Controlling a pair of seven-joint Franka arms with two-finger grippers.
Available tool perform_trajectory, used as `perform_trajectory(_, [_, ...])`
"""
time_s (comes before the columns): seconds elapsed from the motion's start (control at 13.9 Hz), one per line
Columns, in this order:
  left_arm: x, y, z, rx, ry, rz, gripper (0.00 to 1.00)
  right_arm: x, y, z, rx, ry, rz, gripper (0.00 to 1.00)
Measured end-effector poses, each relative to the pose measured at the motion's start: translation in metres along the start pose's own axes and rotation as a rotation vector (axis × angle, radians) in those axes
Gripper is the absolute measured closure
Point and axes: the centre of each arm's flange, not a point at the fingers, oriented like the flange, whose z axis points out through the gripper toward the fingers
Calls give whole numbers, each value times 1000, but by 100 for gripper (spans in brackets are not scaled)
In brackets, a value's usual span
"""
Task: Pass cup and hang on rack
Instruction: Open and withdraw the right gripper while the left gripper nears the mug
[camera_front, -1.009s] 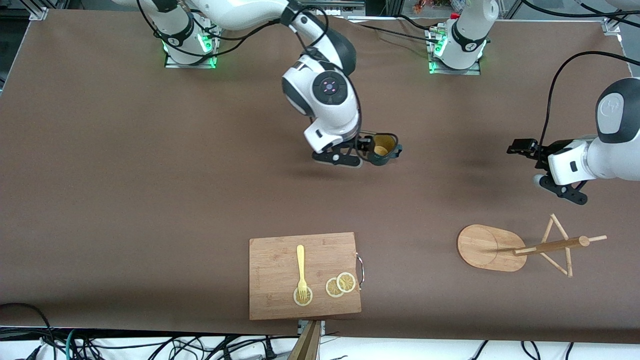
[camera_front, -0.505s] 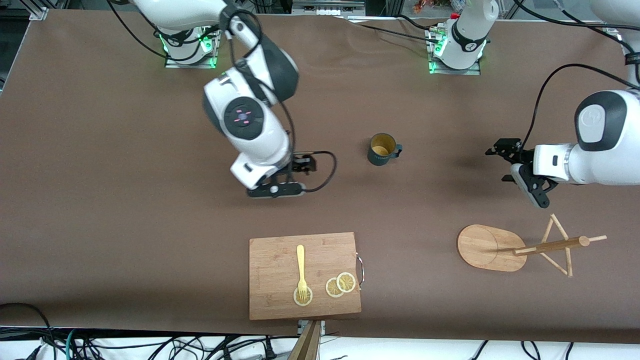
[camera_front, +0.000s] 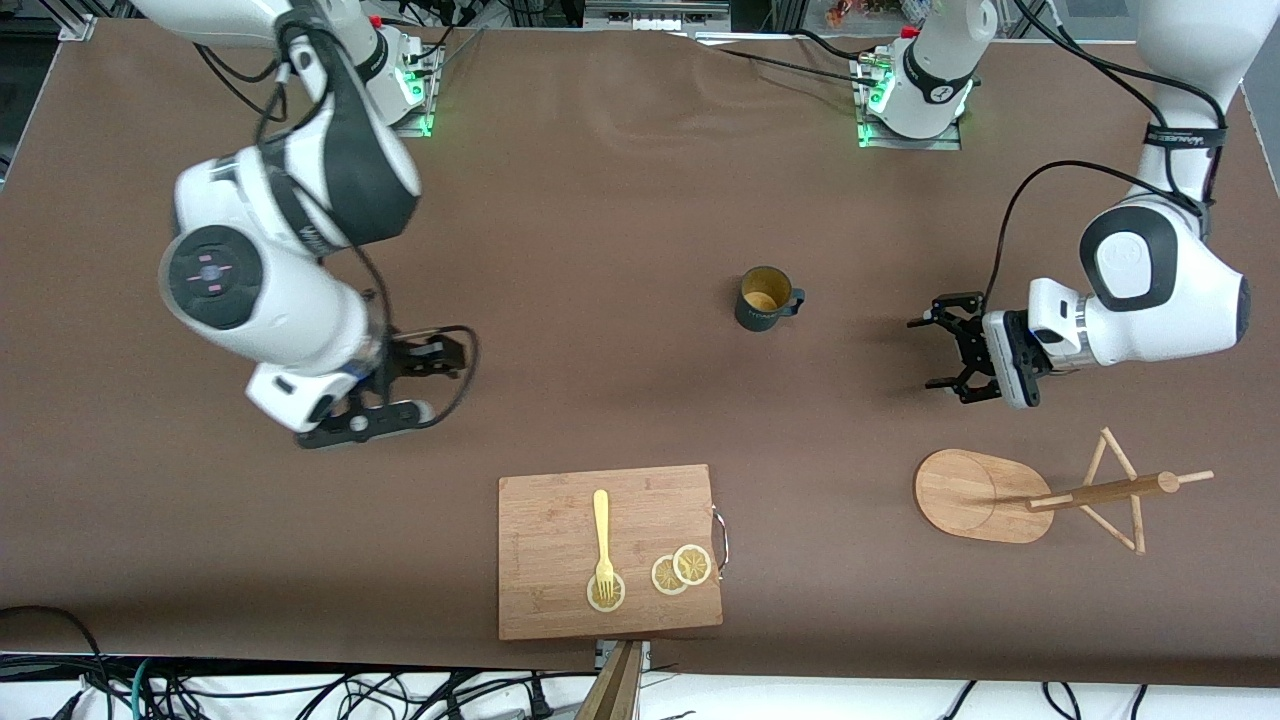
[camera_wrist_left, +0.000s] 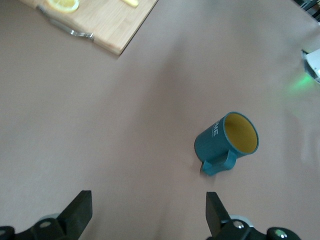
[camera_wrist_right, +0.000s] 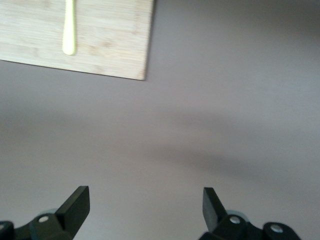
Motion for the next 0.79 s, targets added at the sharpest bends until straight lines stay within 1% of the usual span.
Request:
perform_trajectory(0.07, [-4,2,5,-7,38,31,0,-2,22,-7,-1,-3,-17,0])
perform_trajectory(0.22, [-17,8,19,-11,125,86,0,-8,69,-27,2,11,-36,0])
perform_trajectory(0.36, [-37,14,37,16,206,127,0,-23,112,-48,-3,8,-7,0])
perform_trajectory(0.5, [-55,24,58,37,255,157,0,-42,146,-67,-18,12,37,0])
perform_trajectory(0.72, [-70,44,91,68,342,227,0,-78,183,-93,-27,17,97,0])
perform_trajectory(0.79, [-74,50,102,70,359,252,0,-88,192,-99,-47,16,111,0])
